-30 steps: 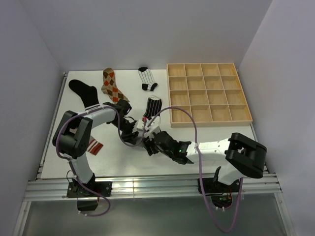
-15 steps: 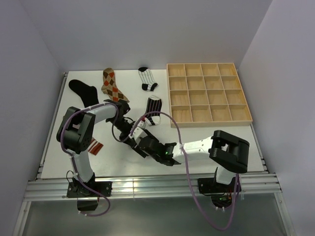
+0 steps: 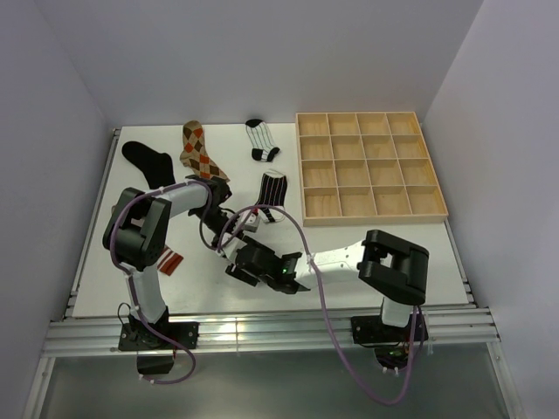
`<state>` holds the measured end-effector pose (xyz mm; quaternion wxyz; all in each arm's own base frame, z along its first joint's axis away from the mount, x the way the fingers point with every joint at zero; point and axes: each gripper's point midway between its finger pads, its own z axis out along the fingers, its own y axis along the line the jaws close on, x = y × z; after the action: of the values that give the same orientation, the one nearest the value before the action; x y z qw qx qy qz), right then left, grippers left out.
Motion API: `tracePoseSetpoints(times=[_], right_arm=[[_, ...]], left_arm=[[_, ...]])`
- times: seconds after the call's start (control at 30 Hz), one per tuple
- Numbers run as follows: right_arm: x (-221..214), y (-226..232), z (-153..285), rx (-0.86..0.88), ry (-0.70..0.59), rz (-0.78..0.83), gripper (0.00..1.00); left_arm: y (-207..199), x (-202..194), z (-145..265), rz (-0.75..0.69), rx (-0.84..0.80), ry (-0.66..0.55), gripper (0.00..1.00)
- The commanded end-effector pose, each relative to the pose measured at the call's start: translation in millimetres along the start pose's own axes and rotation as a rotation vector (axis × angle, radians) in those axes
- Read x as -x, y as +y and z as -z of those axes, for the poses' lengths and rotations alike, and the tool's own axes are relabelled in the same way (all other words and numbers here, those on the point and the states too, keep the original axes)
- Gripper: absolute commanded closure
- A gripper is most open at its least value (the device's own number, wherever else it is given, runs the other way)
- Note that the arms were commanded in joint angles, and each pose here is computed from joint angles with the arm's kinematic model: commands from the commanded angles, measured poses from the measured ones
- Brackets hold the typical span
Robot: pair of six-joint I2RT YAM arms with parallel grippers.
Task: Roll the socks
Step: Roll the sock at the center of the board.
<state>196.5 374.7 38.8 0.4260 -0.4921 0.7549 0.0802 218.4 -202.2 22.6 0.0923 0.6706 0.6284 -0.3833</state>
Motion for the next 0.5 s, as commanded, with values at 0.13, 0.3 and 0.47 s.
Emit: tracePoseSetpoints(times=[0.13, 0.3, 0.47], right_arm=[[46, 2, -17, -0.043, -0.118, 0.042, 0.32], [46, -6, -18, -0.088, -0.134, 0.049, 0.3], [46, 1, -28, -0.065, -0.115, 0.078, 0.32]], left_arm=[[-11, -31, -13, 0.091, -0.065, 0.125, 1.0], [-13, -32, -13, 0.091, -0.076, 0.135, 1.0], [-15, -33, -13, 0.097, -0.088, 0.136, 1.0]])
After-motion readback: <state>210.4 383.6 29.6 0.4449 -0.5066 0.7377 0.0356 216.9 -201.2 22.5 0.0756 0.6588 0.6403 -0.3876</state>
